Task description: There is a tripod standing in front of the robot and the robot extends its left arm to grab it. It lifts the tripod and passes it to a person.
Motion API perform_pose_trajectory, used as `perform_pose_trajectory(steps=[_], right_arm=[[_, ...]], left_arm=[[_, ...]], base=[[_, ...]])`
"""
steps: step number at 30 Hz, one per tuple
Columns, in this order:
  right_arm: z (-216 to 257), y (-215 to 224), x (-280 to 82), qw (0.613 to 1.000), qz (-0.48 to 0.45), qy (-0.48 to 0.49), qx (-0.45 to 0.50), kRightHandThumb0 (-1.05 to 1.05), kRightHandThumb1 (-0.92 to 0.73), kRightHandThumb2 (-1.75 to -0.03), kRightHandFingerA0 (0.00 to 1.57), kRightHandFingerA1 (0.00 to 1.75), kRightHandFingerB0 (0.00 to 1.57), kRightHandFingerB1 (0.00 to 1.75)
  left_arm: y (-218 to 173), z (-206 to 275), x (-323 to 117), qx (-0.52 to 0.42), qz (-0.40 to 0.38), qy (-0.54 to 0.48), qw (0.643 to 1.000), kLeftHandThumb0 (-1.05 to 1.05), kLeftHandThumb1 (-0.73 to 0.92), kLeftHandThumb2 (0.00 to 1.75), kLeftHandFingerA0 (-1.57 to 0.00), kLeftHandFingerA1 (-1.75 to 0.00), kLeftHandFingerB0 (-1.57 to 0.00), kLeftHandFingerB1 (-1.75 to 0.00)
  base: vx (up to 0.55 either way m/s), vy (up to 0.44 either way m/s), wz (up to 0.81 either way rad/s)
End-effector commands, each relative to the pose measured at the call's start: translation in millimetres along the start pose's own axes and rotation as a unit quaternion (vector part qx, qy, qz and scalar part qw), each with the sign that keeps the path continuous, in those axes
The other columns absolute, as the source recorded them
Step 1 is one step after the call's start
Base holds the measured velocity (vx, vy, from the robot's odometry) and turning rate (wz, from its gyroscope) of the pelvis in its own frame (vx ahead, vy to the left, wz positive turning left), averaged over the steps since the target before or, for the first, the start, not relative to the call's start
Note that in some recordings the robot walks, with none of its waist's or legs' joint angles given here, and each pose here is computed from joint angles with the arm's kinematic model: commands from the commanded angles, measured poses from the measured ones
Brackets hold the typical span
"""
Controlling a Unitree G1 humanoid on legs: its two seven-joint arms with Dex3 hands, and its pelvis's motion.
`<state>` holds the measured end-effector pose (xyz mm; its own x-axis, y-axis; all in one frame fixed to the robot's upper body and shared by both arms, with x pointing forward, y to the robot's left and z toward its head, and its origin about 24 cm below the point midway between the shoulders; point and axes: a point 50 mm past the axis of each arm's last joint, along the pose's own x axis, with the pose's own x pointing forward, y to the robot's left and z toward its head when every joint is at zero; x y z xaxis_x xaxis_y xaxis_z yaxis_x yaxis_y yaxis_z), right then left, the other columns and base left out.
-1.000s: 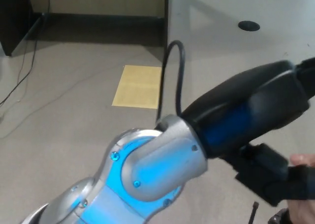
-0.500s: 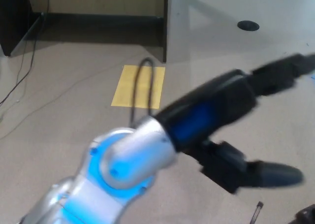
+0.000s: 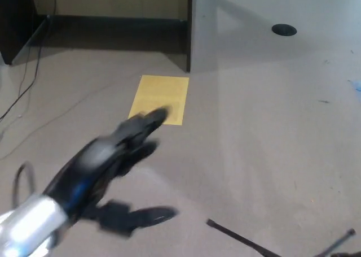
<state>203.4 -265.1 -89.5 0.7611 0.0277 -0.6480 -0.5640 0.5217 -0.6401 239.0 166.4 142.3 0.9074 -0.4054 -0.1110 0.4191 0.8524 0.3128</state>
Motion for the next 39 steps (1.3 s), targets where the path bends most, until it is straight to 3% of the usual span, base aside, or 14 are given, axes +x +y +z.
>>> perform_pose_trajectory(steps=[1, 2, 3, 4, 9, 12, 14, 15, 16, 17, 18, 33, 34, 39], right_arm=[[-7, -5, -3, 1.000, -0.003, 0.015, 0.016, -0.40, -0.72, -0.61, 0.63, 0.41, 0.45, 0.35], [-8, -4, -3, 1.000, -0.002, 0.012, 0.013, -0.39, -0.72, -0.61, 0.65, 0.42, 0.45, 0.36], [-9, -1, -4, 1.000, 0.002, 0.014, 0.009, -0.40, -0.72, -0.61, 0.64, 0.42, 0.45, 0.35], [-10, 0, -4, 1.000, 0.002, 0.015, 0.011, -0.40, -0.72, -0.61, 0.64, 0.42, 0.45, 0.35], [-12, 4, -5, 1.000, 0.006, 0.023, 0.019, -0.40, -0.71, -0.61, 0.65, 0.42, 0.45, 0.35], [-12, 8, -5, 1.000, 0.012, 0.024, 0.015, -0.40, -0.72, -0.61, 0.64, 0.42, 0.44, 0.35], [-12, 11, -4, 0.999, 0.017, 0.028, 0.011, -0.40, -0.73, -0.61, 0.62, 0.40, 0.44, 0.34], [-12, 10, -4, 0.999, 0.018, 0.028, 0.011, -0.40, -0.73, -0.61, 0.62, 0.40, 0.44, 0.34], [-12, 9, -4, 0.999, 0.016, 0.031, 0.012, -0.40, -0.73, -0.61, 0.62, 0.40, 0.43, 0.34], [-13, 9, -4, 0.999, 0.016, 0.033, 0.014, -0.39, -0.72, -0.61, 0.63, 0.41, 0.44, 0.35], [-14, 9, -5, 0.999, 0.017, 0.034, 0.017, -0.39, -0.72, -0.61, 0.65, 0.42, 0.44, 0.35], [-17, 16, -8, 0.999, 0.025, 0.037, 0.007, -0.40, -0.72, -0.61, 0.63, 0.41, 0.44, 0.35], [-16, 15, -7, 0.999, 0.025, 0.037, 0.008, -0.40, -0.72, -0.62, 0.64, 0.41, 0.44, 0.35], [-16, 15, -8, 0.999, 0.024, 0.029, 0.007, -0.40, -0.72, -0.62, 0.64, 0.43, 0.44, 0.36]], left_arm=[[37, -103, -48, -0.073, 0.126, 0.094, 0.985, -0.13, 0.49, 0.55, -0.21, -0.36, -0.18, -0.29], [40, -118, -53, -0.082, 0.153, 0.115, 0.978, -0.17, 0.51, 0.56, -0.31, -0.39, -0.28, -0.31], [46, -143, -64, -0.072, 0.191, 0.152, 0.967, -0.20, 0.33, 0.82, -0.28, -0.55, -0.20, -0.49], [48, -150, -67, -0.067, 0.204, 0.168, 0.962, -0.25, 0.49, 0.55, -0.40, -0.38, -0.35, -0.32], [54, -188, -83, 0.033, 0.210, 0.250, 0.945, -0.31, 0.48, 0.60, -0.26, -0.39, -0.27, -0.33], [55, -210, -96, 0.103, 0.208, 0.291, 0.928, -0.27, 0.48, 0.60, -0.27, -0.37, -0.28, -0.33], [56, -228, -110, 0.068, 0.236, 0.334, 0.910, -0.26, 0.53, 0.56, -0.35, -0.39, -0.37, -0.32], [56, -231, -112, 0.043, 0.246, 0.340, 0.907, -0.26, 0.53, 0.56, -0.35, -0.39, -0.37, -0.32], [58, -231, -112, 0.024, 0.255, 0.341, 0.905, -0.20, 0.36, 0.84, -0.26, -0.55, -0.24, -0.50], [59, -231, -112, 0.016, 0.260, 0.338, 0.904, -0.22, 0.35, 0.84, -0.25, -0.54, -0.24, -0.50], [61, -231, -114, 0.016, 0.262, 0.336, 0.905, -0.26, 0.55, 0.57, -0.35, -0.40, -0.35, -0.32], [59, -245, -128, 0.027, 0.239, 0.366, 0.899, -0.28, 0.50, 0.55, -0.34, -0.38, -0.36, -0.32], [59, -246, -128, 0.031, 0.240, 0.364, 0.899, -0.36, 0.45, 0.64, -0.33, -0.44, -0.34, -0.39], [59, -247, -127, 0.038, 0.237, 0.361, 0.901, -0.37, 0.45, 0.66, -0.34, -0.45, -0.34, -0.39]], base=[[0.00, 0.000, 0.00], [0.00, 0.000, 0.00], [0.00, 0.000, 0.00], [0.00, 0.000, 0.00], [0.00, 0.000, 0.00], [0.00, 0.000, 0.00], [0.00, 0.000, 0.00], [0.00, 0.000, 0.00], [0.00, 0.000, 0.00], [0.00, 0.000, 0.00], [0.00, 0.000, 0.00], [0.00, 0.000, 0.00], [0.00, 0.000, 0.00], [0.00, 0.000, 0.00]])
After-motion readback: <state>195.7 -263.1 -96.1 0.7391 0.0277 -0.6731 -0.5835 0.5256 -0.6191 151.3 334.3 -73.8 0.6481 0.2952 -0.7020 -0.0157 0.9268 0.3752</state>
